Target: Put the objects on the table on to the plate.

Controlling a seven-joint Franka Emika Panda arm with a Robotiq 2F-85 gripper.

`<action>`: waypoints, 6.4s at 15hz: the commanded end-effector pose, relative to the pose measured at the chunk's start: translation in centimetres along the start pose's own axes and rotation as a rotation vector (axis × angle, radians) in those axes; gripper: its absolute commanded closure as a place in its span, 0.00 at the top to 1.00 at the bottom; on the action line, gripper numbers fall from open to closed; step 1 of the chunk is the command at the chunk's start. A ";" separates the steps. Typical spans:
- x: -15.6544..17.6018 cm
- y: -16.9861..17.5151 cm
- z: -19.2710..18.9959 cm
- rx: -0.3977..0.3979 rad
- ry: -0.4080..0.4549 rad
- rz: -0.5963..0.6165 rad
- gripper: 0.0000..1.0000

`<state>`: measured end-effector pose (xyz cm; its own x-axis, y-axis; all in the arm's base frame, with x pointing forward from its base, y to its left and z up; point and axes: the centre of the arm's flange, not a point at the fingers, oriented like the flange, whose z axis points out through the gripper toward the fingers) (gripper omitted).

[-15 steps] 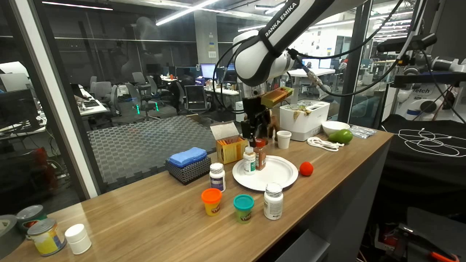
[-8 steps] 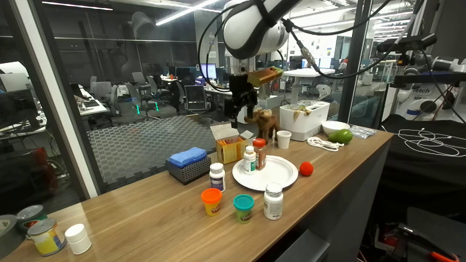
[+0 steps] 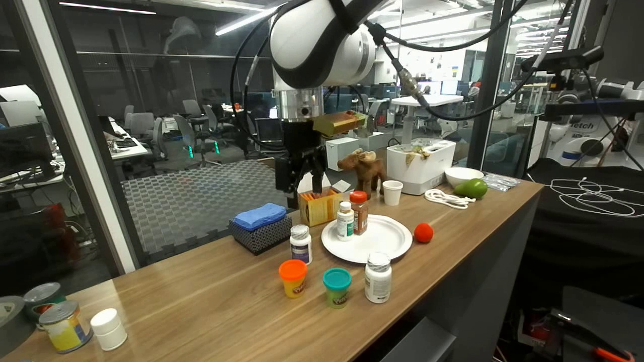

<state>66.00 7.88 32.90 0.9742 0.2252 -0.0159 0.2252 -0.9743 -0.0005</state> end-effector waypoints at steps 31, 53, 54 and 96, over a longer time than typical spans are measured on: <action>-4.4 6.1 -3.3 -0.117 0.101 0.069 0.19; -11.8 14.1 1.3 -0.095 0.059 0.353 0.19; -11.7 14.6 2.0 -0.089 0.061 0.382 0.19; -5.9 -9.4 2.7 0.135 -0.033 -0.228 1.00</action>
<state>58.04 14.00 31.67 0.9203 0.3887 -0.0443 0.3776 -0.9123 -0.1587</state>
